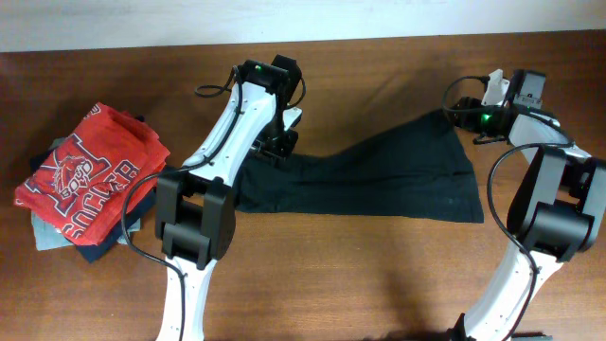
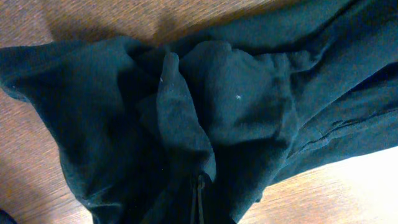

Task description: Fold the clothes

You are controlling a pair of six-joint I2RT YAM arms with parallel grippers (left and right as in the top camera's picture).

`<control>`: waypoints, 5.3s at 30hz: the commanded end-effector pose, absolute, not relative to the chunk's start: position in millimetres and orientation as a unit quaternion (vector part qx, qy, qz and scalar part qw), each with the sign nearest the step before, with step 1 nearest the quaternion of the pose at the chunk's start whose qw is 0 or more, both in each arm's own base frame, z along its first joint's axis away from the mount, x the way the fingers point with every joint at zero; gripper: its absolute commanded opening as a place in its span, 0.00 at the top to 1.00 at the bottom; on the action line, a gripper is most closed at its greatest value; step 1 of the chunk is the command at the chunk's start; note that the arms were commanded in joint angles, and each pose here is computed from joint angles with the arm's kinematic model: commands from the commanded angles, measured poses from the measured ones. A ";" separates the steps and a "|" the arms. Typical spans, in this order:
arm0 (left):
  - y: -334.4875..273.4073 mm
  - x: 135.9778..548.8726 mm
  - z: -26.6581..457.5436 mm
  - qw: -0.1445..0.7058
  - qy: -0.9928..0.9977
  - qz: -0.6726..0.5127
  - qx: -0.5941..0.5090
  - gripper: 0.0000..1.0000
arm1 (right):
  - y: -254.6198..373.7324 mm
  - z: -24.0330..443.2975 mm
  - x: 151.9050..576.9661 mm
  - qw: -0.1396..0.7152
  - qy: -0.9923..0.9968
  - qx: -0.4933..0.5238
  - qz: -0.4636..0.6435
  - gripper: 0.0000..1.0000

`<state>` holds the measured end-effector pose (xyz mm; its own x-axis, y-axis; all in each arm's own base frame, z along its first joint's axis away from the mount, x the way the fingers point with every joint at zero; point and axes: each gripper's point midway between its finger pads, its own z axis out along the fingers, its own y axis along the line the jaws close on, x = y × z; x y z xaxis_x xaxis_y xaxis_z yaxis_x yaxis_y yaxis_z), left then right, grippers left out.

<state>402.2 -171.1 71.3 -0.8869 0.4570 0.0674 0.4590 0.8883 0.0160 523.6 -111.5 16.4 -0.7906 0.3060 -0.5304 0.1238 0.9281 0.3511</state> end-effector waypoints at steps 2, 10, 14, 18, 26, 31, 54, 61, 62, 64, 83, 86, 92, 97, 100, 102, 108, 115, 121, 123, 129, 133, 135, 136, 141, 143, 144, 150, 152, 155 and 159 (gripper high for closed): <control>-167.8 403.8 69.7 0.030 -0.972 -0.023 -0.230 1.00 | -90.4 -3.7 528.3 0.293 0.936 0.088 0.177 0.40; -169.8 404.4 69.6 0.028 -0.972 -0.022 -0.232 1.00 | -68.1 -21.6 530.4 0.280 0.940 0.068 0.182 0.41; -170.7 405.9 69.5 0.024 -0.972 -0.021 -0.231 1.00 | -60.2 -26.4 523.0 0.262 0.946 0.057 0.184 0.48; -170.7 406.4 69.5 0.023 -0.972 -0.021 -0.231 1.00 | -64.9 -35.2 513.4 0.237 0.956 0.065 0.159 0.52; -171.5 407.7 69.4 0.020 -0.972 -0.021 -0.231 1.00 | -60.9 -43.4 494.9 0.196 0.965 0.066 0.163 0.60; -171.7 408.2 69.4 0.019 -0.972 -0.020 -0.231 1.00 | -58.8 -46.2 486.9 0.179 0.967 0.067 0.166 0.64; -174.9 417.5 69.3 0.000 -0.973 -0.018 -0.231 1.00 | -157.5 55.4 501.7 0.204 0.966 0.158 0.035 0.96; -173.3 420.1 70.3 -0.006 -0.973 -0.024 -0.231 1.00 | -147.1 65.3 499.8 0.206 0.965 0.150 0.066 0.96; -173.1 419.8 70.9 -0.005 -0.973 -0.024 -0.231 1.00 | -142.3 69.3 499.6 0.209 0.964 0.144 0.078 0.96; -171.9 417.1 73.0 0.000 -0.973 -0.025 -0.231 1.00 | -135.1 77.0 495.9 0.207 0.964 0.136 0.093 0.96; -163.0 410.2 80.2 0.015 -0.966 -0.043 -0.256 1.00 | -130.1 85.3 396.2 0.024 0.980 0.193 0.041 0.96; -163.1 410.1 80.2 0.015 -0.966 -0.043 -0.256 1.00 | -133.0 84.8 390.2 0.013 0.980 0.198 0.029 0.96; -162.7 409.3 80.2 0.017 -0.966 -0.043 -0.256 0.99 | -136.1 84.3 379.8 -0.008 0.980 0.199 0.013 0.87; -159.8 409.5 80.5 0.018 -0.964 -0.050 -0.259 0.96 | -144.2 84.4 373.3 -0.018 0.977 0.210 -0.013 0.49; -153.6 410.0 80.7 0.021 -0.965 -0.055 -0.254 0.94 | -150.1 84.9 370.2 -0.022 0.974 0.225 -0.032 0.48; -150.7 411.5 81.2 0.021 -0.966 -0.054 -0.250 0.90 | -149.1 84.8 370.8 -0.021 0.973 0.230 -0.029 0.48; -145.4 415.2 110.3 0.007 -0.969 -0.052 -0.243 0.87 | -125.3 86.8 382.8 -0.004 0.977 0.209 0.046 0.49; -131.2 419.3 211.9 -0.094 -0.970 -0.041 -0.221 0.78 | -92.5 140.7 399.4 0.085 0.975 0.151 0.139 0.49; -88.5 402.3 297.3 -0.198 -0.962 -0.060 -0.177 0.78 | -87.8 222.4 386.8 0.190 0.966 0.132 0.117 0.46; -68.2 389.4 329.8 -0.239 -0.957 -0.072 -0.148 0.79 | -81.5 252.0 378.3 0.228 0.959 0.123 0.117 0.44; 1.1 312.8 437.3 -0.388 -0.914 -0.121 0.001 0.82 | -52.3 329.7 341.2 0.327 0.931 0.089 0.137 0.41; 14.6 271.6 466.0 -0.436 -0.893 -0.114 0.026 0.78 | -42.3 361.1 314.9 0.370 0.917 0.081 0.127 0.28; 15.2 267.9 458.2 -0.424 -0.898 -0.115 0.025 0.74 | -39.7 367.8 307.3 0.379 0.914 0.079 0.124 0.14; 14.2 271.9 449.6 -0.412 -0.903 -0.117 0.022 0.71 | -38.9 367.3 305.2 0.376 0.915 0.079 0.125 0.08; 3.3 324.0 374.9 -0.340 -0.934 -0.113 0.008 0.65 | -39.2 345.4 304.1 0.335 0.928 0.092 0.134 0.06; -10.1 350.3 331.0 -0.315 -0.946 -0.077 -0.003 0.58 | -41.9 330.1 304.5 0.309 0.936 0.102 0.134 0.06; -17.9 360.8 308.7 -0.301 -0.952 -0.052 -0.008 0.54 | -44.2 320.6 304.3 0.294 0.940 0.108 0.131 0.05; -51.4 392.2 211.5 -0.228 -0.971 0.074 -0.023 0.03 | -48.4 272.2 302.9 0.233 0.954 0.131 0.133 0.01; -53.1 397.5 191.9 -0.205 -0.975 0.086 -0.020 0.01 | -49.0 261.2 304.5 0.226 0.955 0.136 0.136 0.00; -60.3 404.4 165.3 -0.174 -0.978 0.104 -0.038 0.01 | -48.8 246.2 305.0 0.216 0.957 0.137 0.139 0.01; -87.5 405.0 125.0 -0.118 -0.972 0.183 -0.085 0.01 | -48.7 226.2 304.8 0.202 0.959 0.142 0.142 0.01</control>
